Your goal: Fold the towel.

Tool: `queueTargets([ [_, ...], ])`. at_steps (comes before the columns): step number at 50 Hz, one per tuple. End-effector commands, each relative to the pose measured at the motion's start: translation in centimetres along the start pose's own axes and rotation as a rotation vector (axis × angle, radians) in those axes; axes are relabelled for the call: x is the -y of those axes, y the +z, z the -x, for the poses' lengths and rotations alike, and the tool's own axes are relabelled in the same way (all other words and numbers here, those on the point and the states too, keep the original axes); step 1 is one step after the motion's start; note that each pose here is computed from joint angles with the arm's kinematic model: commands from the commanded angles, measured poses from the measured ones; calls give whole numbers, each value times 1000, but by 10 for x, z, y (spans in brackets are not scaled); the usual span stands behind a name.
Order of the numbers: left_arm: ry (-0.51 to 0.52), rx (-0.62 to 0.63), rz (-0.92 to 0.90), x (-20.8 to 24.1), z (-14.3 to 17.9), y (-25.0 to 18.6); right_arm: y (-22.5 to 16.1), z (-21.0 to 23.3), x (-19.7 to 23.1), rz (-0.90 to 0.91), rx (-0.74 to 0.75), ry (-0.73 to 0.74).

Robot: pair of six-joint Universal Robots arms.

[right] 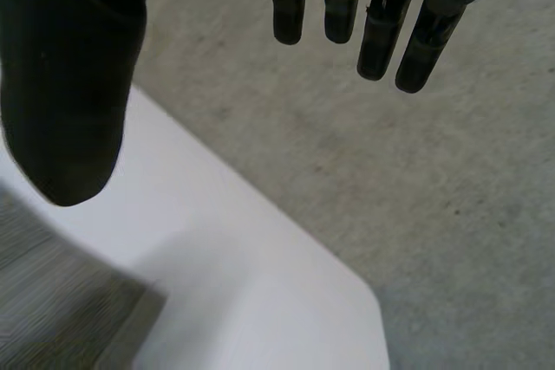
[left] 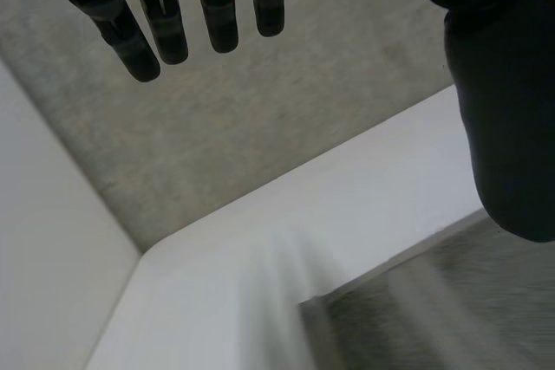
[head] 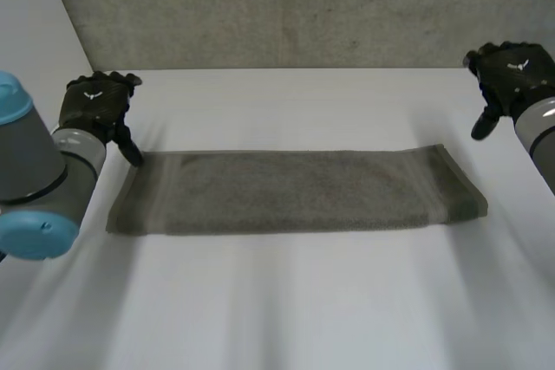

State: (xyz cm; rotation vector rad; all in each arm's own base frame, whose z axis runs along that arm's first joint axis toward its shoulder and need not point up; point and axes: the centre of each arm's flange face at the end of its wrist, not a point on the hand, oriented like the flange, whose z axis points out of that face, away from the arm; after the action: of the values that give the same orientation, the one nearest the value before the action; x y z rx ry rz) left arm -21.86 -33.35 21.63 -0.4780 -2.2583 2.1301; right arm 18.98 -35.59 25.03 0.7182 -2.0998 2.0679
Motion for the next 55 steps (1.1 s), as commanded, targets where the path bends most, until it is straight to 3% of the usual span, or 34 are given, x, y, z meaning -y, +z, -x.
queueTargets([
  [1, 10, -134, -59, 4, -15, -40, -33, 23, -36, 231, 141, -127],
  [17, 4, -143, -140, -9, -21, -61, -24, 63, -108, 171, 238, -209],
  [26, 4, -144, -126, -15, -22, -62, -18, 63, -121, 186, 246, -301],
  [32, 4, -144, -126, -15, -22, -62, -13, 59, -126, 212, 211, -312],
  [36, 4, -142, -121, -17, -22, -62, -3, 35, -128, 258, 87, -327],
  [41, 4, -141, -118, -18, -22, -63, 8, -4, -113, 248, -109, -366],
  [43, 4, -141, -118, -17, -22, -63, 12, -30, -105, 252, -201, -467],
  [47, 4, -138, -131, -13, -21, -64, 14, -45, -101, 270, -242, -595],
  [52, 4, -133, -157, -4, -19, -63, 16, -41, -79, 213, -254, -676],
  [55, 4, -129, -175, 2, -18, -62, 8, 1, -24, 17, -212, -638],
])
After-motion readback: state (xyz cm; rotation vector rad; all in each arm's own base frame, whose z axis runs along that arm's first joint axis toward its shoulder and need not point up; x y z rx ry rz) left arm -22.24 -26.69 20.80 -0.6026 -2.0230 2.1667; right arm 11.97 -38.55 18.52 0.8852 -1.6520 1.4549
